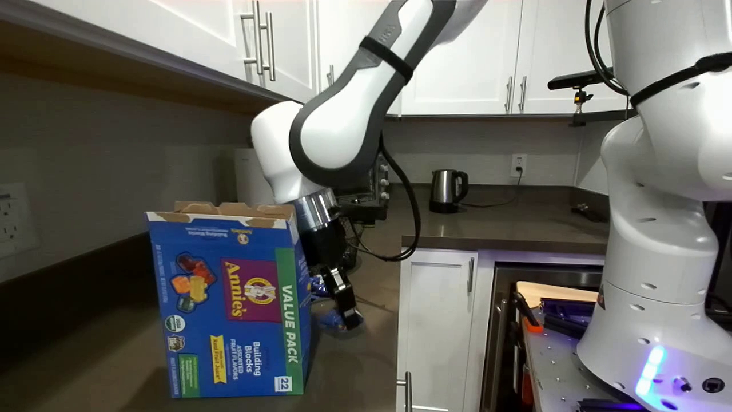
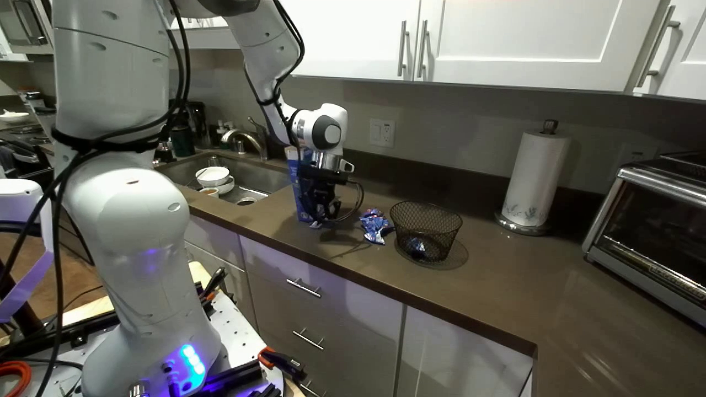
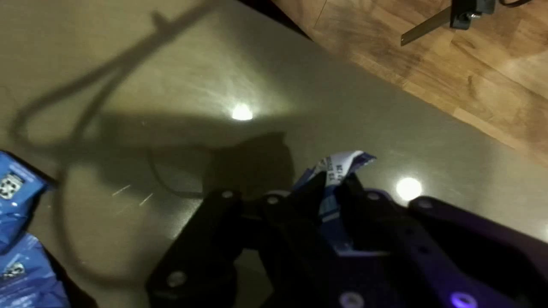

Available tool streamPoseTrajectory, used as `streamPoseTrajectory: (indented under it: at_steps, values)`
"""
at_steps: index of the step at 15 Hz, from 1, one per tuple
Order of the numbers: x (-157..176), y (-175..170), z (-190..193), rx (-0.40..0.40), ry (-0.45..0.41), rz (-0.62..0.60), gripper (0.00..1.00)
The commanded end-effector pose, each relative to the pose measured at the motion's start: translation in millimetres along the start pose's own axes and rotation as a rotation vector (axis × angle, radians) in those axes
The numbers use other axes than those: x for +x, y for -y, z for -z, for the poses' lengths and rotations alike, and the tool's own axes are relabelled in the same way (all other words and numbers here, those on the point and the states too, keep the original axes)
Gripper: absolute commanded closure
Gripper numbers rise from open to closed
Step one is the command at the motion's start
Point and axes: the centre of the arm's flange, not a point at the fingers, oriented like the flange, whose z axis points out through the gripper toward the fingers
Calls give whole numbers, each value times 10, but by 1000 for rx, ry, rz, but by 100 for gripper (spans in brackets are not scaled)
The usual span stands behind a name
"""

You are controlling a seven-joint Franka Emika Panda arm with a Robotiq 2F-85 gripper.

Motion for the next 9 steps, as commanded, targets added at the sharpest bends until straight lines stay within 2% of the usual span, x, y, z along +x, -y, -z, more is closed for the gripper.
streamPoseTrajectory:
  at_steps: [1,4,9]
  values:
    - [-302,-56,589,30,33,-23,96]
    - [-429,-72,1053,-5,17,-45,96]
    - [-449,26,1690,-73,-79,-13,96]
